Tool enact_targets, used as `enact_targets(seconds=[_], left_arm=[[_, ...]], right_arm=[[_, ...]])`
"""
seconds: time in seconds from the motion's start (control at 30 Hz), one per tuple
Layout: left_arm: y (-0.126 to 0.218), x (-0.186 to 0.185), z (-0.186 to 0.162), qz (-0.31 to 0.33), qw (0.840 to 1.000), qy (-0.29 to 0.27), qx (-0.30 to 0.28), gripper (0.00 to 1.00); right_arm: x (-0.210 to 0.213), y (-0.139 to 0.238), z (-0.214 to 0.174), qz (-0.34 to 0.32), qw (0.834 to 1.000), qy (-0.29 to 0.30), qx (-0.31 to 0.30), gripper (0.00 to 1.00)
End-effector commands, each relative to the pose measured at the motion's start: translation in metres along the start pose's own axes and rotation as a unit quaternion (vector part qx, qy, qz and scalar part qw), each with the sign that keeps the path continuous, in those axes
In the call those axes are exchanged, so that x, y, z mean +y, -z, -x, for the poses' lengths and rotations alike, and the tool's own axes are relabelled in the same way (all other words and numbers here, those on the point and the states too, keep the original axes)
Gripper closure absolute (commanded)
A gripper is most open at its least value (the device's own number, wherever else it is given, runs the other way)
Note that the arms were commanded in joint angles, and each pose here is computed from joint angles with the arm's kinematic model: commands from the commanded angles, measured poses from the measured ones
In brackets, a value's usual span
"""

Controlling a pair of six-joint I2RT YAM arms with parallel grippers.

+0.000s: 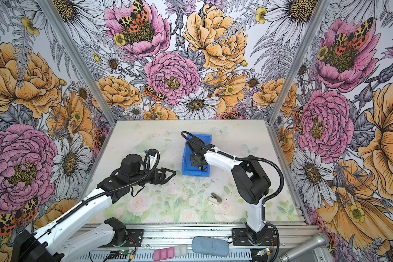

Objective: Put the screwdriver in the bin

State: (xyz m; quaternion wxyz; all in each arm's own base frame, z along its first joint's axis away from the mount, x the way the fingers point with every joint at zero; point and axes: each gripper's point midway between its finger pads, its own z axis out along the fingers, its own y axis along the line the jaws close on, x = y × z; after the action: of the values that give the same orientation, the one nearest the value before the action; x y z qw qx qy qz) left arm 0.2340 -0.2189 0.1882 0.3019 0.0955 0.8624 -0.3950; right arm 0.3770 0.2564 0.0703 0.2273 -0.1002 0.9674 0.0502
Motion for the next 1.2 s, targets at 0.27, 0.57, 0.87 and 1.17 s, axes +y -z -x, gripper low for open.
enact_targets(seconds=[0.27,0.57,0.87,1.17], left_arm=[[-0.003,0.005,-0.003,0.002,1.0,-0.009,-0.008,0.01],[-0.002,0.006,-0.001,0.006,1.0,-0.007,-0.016,0.01],[0.015,0.032,0.009,0.073,0.996,0.003,-0.042,0.01],[0.061,0.118,0.032,0.275,0.951,0.078,-0.117,0.01]], right_arm=[[0.001,0.002,0.02,-0.003,0.999,-0.014,-0.029,0.72],[0.0,0.016,0.029,-0.012,0.998,-0.016,-0.053,0.61],[-0.002,0.055,0.047,-0.014,0.995,-0.016,-0.101,0.51],[-0.025,0.113,0.047,-0.026,0.987,-0.018,-0.158,0.41]])
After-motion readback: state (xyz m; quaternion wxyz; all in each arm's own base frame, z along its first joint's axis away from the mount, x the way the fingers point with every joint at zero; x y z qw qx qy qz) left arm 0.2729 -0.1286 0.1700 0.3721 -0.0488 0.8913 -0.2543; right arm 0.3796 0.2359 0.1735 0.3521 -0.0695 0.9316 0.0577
